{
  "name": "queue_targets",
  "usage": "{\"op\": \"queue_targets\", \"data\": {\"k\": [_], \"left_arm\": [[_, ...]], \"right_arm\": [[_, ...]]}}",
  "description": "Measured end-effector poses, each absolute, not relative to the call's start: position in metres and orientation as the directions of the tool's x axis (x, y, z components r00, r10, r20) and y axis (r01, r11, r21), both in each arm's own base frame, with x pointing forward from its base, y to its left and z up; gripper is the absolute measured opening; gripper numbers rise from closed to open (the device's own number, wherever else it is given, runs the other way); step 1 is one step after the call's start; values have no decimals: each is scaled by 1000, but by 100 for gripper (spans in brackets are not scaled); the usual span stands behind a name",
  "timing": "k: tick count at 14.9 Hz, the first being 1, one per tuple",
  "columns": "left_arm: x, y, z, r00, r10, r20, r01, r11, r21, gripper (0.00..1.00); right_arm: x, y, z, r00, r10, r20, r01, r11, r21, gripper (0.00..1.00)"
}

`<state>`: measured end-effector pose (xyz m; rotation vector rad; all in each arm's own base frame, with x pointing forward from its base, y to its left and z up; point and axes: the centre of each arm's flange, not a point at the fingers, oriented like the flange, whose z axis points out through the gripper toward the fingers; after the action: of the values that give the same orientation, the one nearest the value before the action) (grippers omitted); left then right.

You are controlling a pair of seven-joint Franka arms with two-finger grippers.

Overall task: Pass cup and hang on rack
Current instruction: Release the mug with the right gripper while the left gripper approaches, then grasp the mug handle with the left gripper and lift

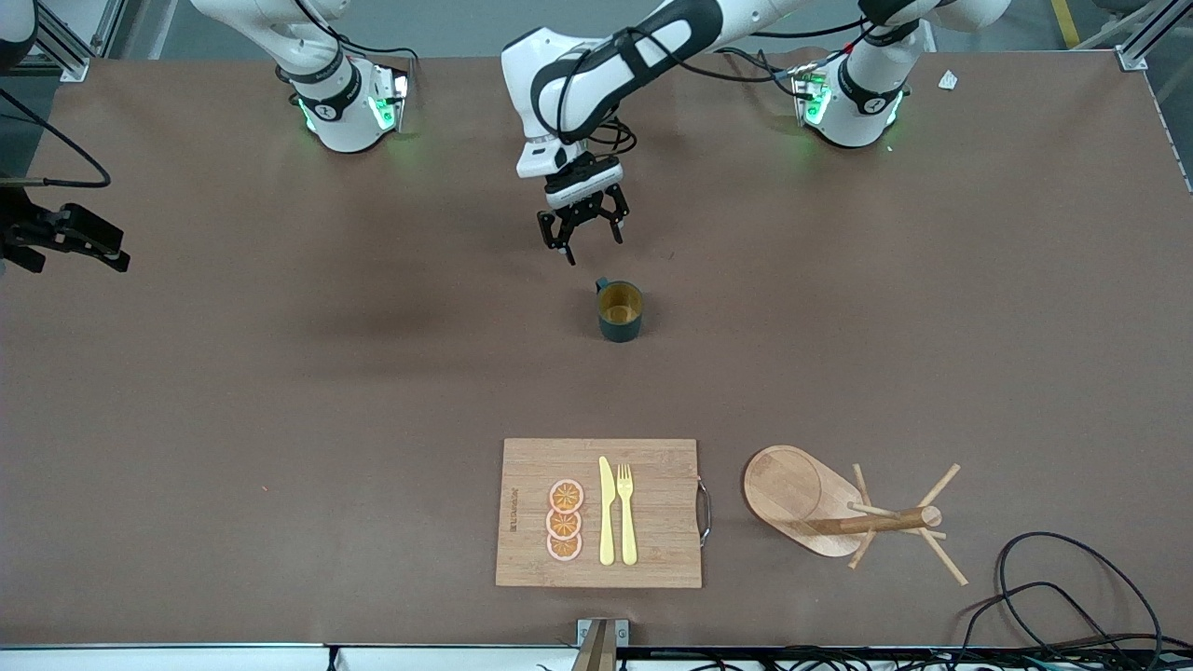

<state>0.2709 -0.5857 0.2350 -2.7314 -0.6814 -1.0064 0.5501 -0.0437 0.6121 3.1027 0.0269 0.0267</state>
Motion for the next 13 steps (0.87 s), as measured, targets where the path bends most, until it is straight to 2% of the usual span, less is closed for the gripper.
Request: {"op": "queue_targets", "data": {"k": [1,3,6,13], "left_arm": [[272,-587,226,658,355,664,472,-882,3,96],[276,-588,209,632,329,702,476,-879,-17,88],[277,-590,193,607,321,727,485,-875,-19,85],[292,-593,193,585,342,735,510,-860,-6,69]], "right_arm": [[550,-44,612,1000,17,16,17,-999,39,100],[550,-44,612,1000,16,16,16,-999,39,100],[550,-45,612,1000,16,16,15,-999,39,100],[550,-45,612,1000,16,16,15,-999,39,100]]}}
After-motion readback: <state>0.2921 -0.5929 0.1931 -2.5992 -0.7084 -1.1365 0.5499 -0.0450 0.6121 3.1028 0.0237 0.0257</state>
